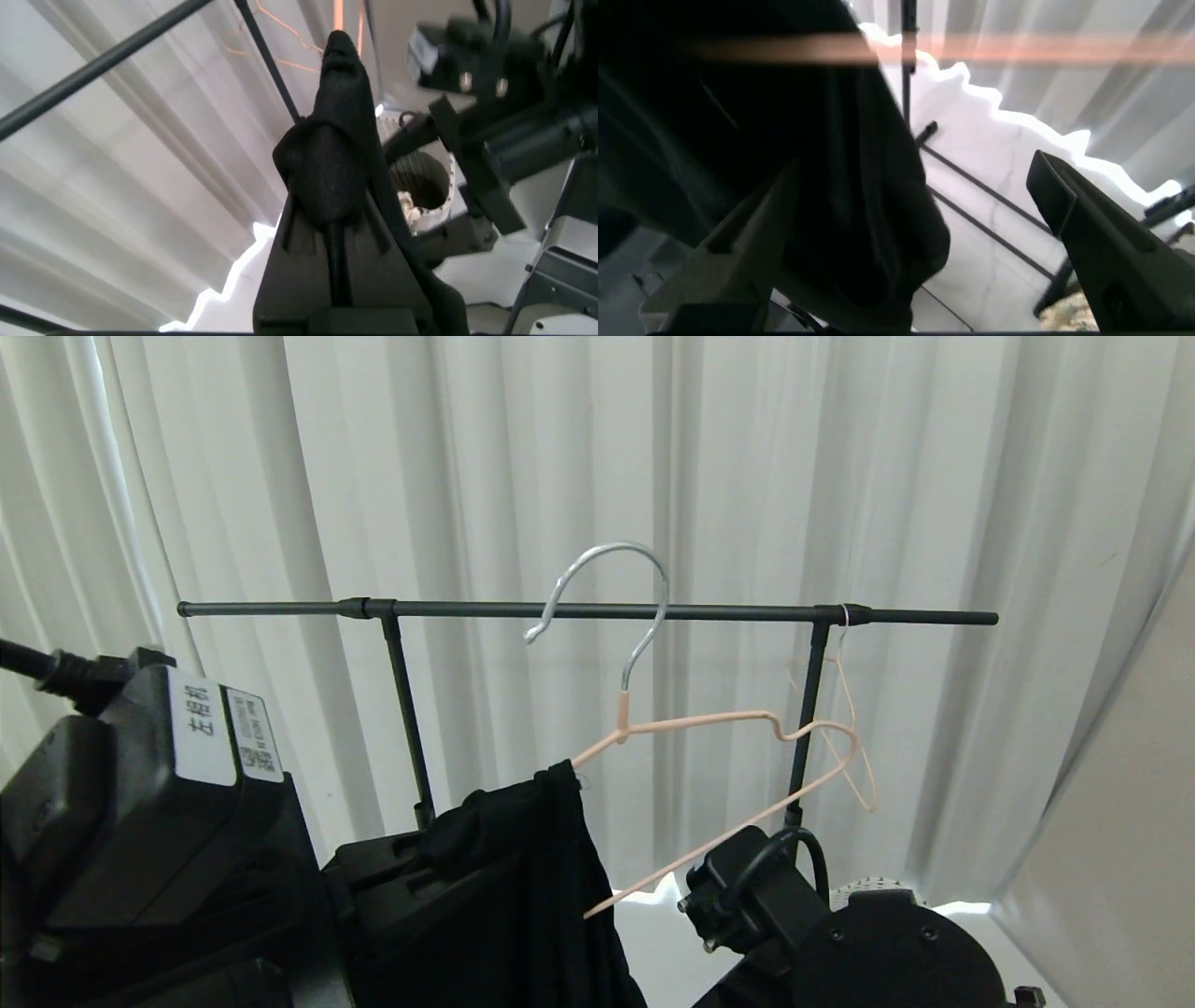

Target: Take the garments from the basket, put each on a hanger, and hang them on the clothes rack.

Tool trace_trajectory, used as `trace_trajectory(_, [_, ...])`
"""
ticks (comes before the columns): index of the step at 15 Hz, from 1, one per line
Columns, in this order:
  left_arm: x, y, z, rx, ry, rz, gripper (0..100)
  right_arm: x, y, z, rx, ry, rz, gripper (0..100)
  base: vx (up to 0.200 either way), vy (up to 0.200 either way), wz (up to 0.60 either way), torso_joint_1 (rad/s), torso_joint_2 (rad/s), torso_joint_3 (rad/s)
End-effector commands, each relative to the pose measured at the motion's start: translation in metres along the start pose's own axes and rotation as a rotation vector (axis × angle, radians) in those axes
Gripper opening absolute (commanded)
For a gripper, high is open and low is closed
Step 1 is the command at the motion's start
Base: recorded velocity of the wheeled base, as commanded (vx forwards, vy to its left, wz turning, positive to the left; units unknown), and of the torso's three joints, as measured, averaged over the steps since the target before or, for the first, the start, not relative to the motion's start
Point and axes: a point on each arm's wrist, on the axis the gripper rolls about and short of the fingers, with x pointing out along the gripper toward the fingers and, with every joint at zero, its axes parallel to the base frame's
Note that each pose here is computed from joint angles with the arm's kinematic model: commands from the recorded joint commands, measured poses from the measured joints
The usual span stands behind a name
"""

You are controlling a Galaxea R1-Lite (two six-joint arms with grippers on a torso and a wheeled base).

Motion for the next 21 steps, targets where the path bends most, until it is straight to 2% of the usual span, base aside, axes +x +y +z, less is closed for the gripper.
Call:
trace_trajectory(1, [-0.001,0.002,0.007,-0.001,-0.024,0.008,0,0.002,-0.008,-0.015,-0.023,0.052,-0.031,100,0.0,0.0,0.0,0.0,0.0,0.0])
trace_trajectory(3, [-0.001,0.002,0.008,-0.001,-0.028,0.01,0,0.001,-0.026,-0.024,-0.039,0.115,-0.108,100,0.0,0.0,0.0,0.0,0.0,0.0])
trace_trajectory(5, [-0.001,0.002,0.006,-0.003,-0.021,0.011,0,-0.002,-0.044,-0.022,-0.04,0.13,-0.226,100,0.0,0.0,0.0,0.0,0.0,0.0])
trace_trajectory(9, [0.0,0.002,-0.009,-0.011,0.032,0.022,0,-0.009,-0.085,-0.004,-0.012,0.072,-0.382,100,0.0,0.0,0.0,0.0,0.0,0.0])
trace_trajectory(11, [-0.007,-0.002,-0.023,-0.011,0.064,0.011,0,-0.02,-0.116,0.012,-0.006,0.01,-0.512,100,0.0,0.0,0.0,0.0,0.0,0.0])
trace_trajectory(15, [-0.016,-0.006,-0.036,-0.011,0.083,0.001,0,-0.038,-0.15,0.031,0.016,-0.073,-0.625,100,0.0,0.0,0.0,0.0,0.0,0.0])
trace_trajectory(17, [-0.017,-0.008,-0.041,-0.007,0.099,-0.01,0,-0.043,-0.155,0.038,0.014,-0.116,-0.63,100,0.0,0.0,0.0,0.0,0.0,0.0])
trace_trajectory(20, [-0.017,-0.014,-0.049,0.003,0.119,-0.046,0,-0.053,-0.152,0.044,-0.017,-0.145,-0.57,100,0.0,0.0,0.0,0.0,0.0,0.0])
trace_trajectory(21, [-0.016,-0.016,-0.056,0.006,0.15,-0.054,0,-0.058,-0.15,0.047,-0.025,-0.164,-0.55,100,0.0,0.0,0.0,0.0,0.0,0.0])
